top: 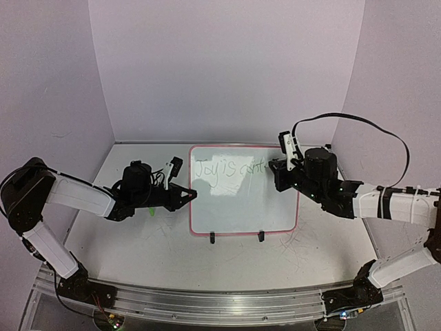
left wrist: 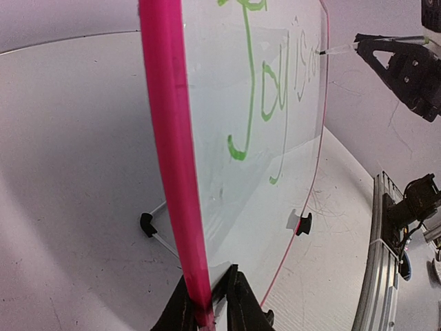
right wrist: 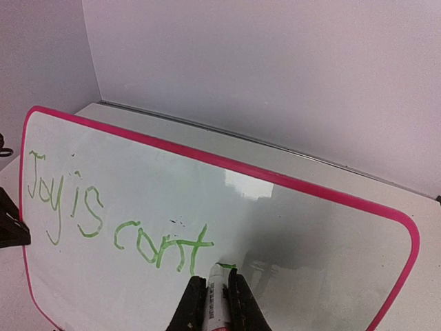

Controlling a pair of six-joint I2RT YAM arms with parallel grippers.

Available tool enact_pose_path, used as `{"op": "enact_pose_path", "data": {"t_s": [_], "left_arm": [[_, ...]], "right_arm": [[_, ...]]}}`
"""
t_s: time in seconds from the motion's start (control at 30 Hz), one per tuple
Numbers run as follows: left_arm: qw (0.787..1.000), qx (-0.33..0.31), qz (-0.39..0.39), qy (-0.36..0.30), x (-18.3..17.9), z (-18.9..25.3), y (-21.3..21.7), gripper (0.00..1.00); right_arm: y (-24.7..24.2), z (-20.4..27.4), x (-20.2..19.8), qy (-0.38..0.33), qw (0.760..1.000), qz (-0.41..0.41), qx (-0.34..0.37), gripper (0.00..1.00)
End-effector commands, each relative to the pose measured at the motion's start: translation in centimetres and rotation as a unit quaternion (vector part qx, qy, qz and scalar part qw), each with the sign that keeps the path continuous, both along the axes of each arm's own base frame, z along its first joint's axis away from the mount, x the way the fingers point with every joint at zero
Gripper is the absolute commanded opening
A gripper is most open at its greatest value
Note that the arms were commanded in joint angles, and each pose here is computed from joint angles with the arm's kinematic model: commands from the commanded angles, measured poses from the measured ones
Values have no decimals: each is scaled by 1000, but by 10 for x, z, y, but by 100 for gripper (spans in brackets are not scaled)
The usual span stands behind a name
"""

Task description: Write a sentence on the whiteboard

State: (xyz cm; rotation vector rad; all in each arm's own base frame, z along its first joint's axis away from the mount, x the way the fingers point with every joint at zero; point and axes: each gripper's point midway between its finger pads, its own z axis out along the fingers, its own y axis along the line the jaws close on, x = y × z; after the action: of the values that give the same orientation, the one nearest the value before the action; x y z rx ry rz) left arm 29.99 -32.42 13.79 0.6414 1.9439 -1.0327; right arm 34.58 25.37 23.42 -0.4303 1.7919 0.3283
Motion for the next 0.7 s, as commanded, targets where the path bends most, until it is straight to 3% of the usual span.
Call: {"op": "enact_pose_path", "data": {"t_s": [0.0,0.67], "left_arm": [[997,57,46,-10,11,-26,16,0],[997,59,46,-7,10,-29,17,0]], "right_arm": [[7,2,5,3,1000,8,6,0],[-16,-20,-6,32,999,-26,-14,0]]}}
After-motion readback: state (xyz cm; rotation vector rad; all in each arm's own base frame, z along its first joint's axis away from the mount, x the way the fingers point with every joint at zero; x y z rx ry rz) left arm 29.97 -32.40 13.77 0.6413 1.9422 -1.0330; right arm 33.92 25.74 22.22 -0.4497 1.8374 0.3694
